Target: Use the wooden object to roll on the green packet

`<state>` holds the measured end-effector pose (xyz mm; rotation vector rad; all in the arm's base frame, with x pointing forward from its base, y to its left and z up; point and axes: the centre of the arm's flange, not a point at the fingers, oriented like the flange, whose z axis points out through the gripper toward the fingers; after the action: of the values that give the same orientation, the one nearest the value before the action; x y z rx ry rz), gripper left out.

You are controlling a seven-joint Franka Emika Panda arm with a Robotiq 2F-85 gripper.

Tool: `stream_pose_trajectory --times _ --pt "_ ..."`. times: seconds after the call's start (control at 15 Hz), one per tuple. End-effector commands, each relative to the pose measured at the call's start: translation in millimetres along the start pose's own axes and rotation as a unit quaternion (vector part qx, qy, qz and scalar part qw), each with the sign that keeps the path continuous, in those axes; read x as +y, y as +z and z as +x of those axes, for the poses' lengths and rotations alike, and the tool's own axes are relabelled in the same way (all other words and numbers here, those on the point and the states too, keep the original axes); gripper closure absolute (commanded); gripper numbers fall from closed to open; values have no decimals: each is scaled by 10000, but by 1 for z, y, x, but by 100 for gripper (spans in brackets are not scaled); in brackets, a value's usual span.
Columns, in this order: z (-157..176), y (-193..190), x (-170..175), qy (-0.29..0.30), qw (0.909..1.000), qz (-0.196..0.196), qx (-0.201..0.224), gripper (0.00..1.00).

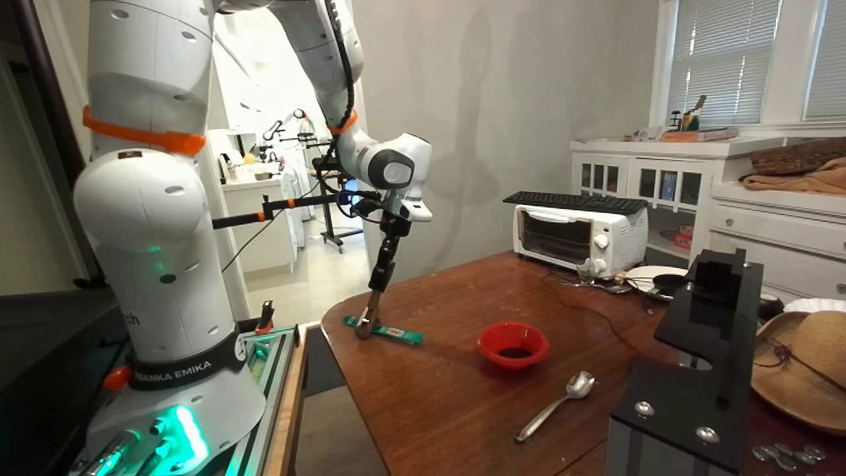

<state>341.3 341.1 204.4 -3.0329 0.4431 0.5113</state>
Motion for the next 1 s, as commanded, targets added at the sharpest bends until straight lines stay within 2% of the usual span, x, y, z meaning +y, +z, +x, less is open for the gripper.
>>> stream_pose_trajectory --times 0.0,0.4,0.93 --pt "7 31 12 -27 9998 5 -202 78" --pt "37 12 21 -112 9999 85 -86 78" --pt "82 -16 39 266 9993 212 168 78"
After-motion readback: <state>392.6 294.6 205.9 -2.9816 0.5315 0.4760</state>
